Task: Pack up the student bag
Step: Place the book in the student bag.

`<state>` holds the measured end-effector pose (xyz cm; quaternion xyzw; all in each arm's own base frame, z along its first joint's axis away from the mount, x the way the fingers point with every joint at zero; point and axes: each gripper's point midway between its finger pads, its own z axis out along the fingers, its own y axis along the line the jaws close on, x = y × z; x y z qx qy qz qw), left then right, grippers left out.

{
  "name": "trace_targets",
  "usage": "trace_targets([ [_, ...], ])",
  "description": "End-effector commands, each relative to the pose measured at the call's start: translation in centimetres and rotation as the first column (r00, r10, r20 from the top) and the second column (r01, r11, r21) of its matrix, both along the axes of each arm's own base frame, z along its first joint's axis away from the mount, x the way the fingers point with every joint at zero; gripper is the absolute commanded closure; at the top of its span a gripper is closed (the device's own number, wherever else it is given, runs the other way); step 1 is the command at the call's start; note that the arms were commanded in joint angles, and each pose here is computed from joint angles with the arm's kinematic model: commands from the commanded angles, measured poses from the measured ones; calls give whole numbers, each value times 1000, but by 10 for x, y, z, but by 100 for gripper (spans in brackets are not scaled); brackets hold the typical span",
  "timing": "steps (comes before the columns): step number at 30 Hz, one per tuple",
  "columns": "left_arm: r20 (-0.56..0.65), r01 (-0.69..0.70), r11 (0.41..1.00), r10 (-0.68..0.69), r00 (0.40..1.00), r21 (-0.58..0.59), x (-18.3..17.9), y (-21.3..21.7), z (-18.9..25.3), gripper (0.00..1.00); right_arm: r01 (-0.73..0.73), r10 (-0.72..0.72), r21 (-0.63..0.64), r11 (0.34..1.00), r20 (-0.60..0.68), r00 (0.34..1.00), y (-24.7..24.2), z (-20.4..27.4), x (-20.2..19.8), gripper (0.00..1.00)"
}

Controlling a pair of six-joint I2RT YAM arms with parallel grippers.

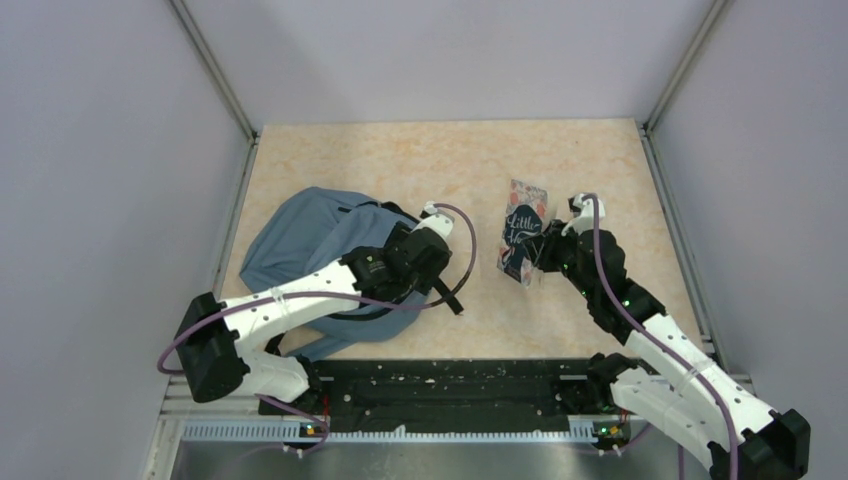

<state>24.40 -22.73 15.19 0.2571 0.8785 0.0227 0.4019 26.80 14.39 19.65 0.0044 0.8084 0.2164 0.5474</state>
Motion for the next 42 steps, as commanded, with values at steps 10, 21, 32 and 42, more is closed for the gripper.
trace_targets([
  [10, 47, -31, 999, 30, 998, 32, 9, -2, 8, 23, -17, 10, 63, 998, 113, 994, 6, 35, 6, 100],
  [21, 5, -39, 996, 39, 999, 77, 11, -8, -7, 22, -18, 11, 57, 998, 116, 993, 6, 35, 6, 100],
  [32, 169, -257, 929, 217, 961, 266, 29, 35, 38, 99, -54, 43, 99, 994, 105, 994, 14, 36, 2, 100],
  [42, 273, -249, 961, 209, 939, 123, 39, 61, 145, 100, -293, 299, 466, 835, 63, 952, 81, 65, -21, 100],
])
